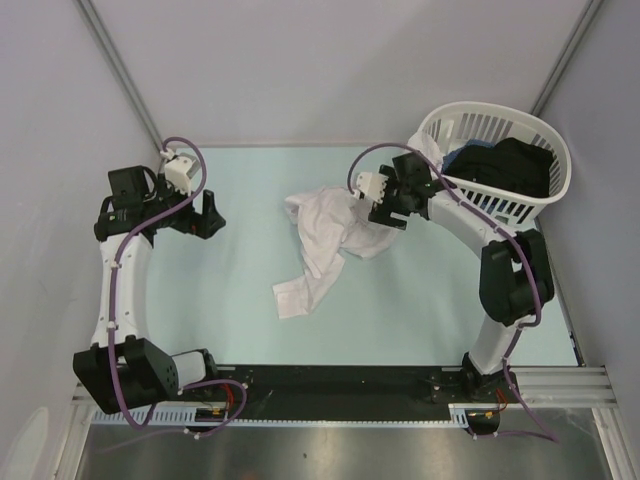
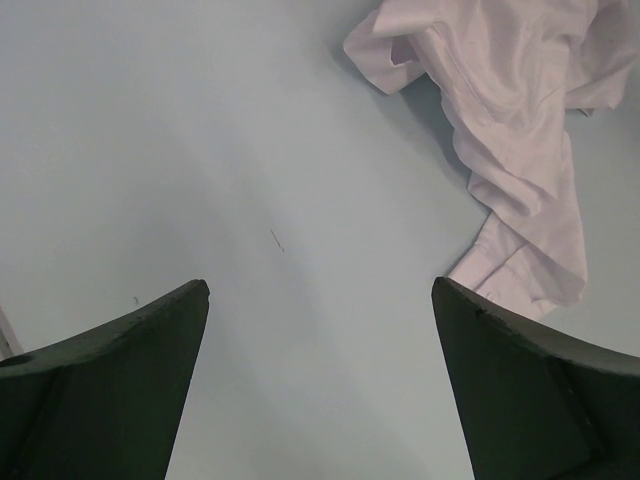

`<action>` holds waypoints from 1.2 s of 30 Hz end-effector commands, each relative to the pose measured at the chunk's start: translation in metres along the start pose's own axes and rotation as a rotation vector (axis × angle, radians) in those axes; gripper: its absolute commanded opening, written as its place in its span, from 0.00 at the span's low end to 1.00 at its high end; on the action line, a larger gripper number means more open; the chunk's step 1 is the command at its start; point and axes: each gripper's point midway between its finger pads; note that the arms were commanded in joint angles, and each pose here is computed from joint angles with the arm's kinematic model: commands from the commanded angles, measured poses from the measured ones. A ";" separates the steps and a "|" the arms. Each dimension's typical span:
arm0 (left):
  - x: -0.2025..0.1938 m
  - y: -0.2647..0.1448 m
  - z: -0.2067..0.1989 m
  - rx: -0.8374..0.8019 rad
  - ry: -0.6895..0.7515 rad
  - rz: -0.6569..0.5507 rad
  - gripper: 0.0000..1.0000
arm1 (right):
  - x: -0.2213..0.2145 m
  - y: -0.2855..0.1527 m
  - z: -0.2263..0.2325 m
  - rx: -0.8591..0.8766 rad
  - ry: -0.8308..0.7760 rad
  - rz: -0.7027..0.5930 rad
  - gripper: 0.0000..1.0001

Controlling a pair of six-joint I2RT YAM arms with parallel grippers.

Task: Fold and stack the long sleeve shirts
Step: Flatten the shirt out

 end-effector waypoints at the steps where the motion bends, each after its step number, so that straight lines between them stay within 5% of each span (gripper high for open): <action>1: 0.010 -0.004 -0.006 -0.025 0.043 -0.025 1.00 | -0.008 0.026 -0.018 -0.024 -0.384 0.047 1.00; 4: 0.011 -0.006 -0.004 -0.014 0.041 -0.025 0.99 | -0.006 0.044 -0.039 -0.122 -0.458 0.061 0.99; 7: 0.011 -0.009 -0.005 -0.001 0.049 -0.028 0.99 | 0.002 0.056 -0.067 -0.240 -0.494 0.092 0.79; 8: 0.010 -0.010 -0.005 0.005 0.052 -0.028 0.99 | 0.001 0.061 -0.067 -0.243 -0.500 0.113 0.54; 11: 0.007 -0.012 0.002 0.049 0.064 -0.016 0.99 | 0.017 0.055 -0.076 -0.269 -0.480 0.108 0.00; 22: 0.011 -0.013 0.000 0.053 0.033 -0.043 0.98 | 0.196 -0.082 -0.042 -0.225 -0.223 -0.276 0.00; 29: 0.006 -0.007 0.000 0.049 -0.018 -0.036 0.98 | 0.230 -0.101 0.004 -0.070 0.017 -0.380 0.00; 36: -0.004 -0.002 -0.004 0.025 -0.070 -0.025 0.98 | 0.297 -0.159 -0.009 0.072 0.308 -0.651 0.00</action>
Point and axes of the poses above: each gripper's point midway between its finger pads, its own y axis out along the fingers, its own z axis along the line the jaws close on, x = y × z, and after that the axes turned 3 degrees about -y, right-handed
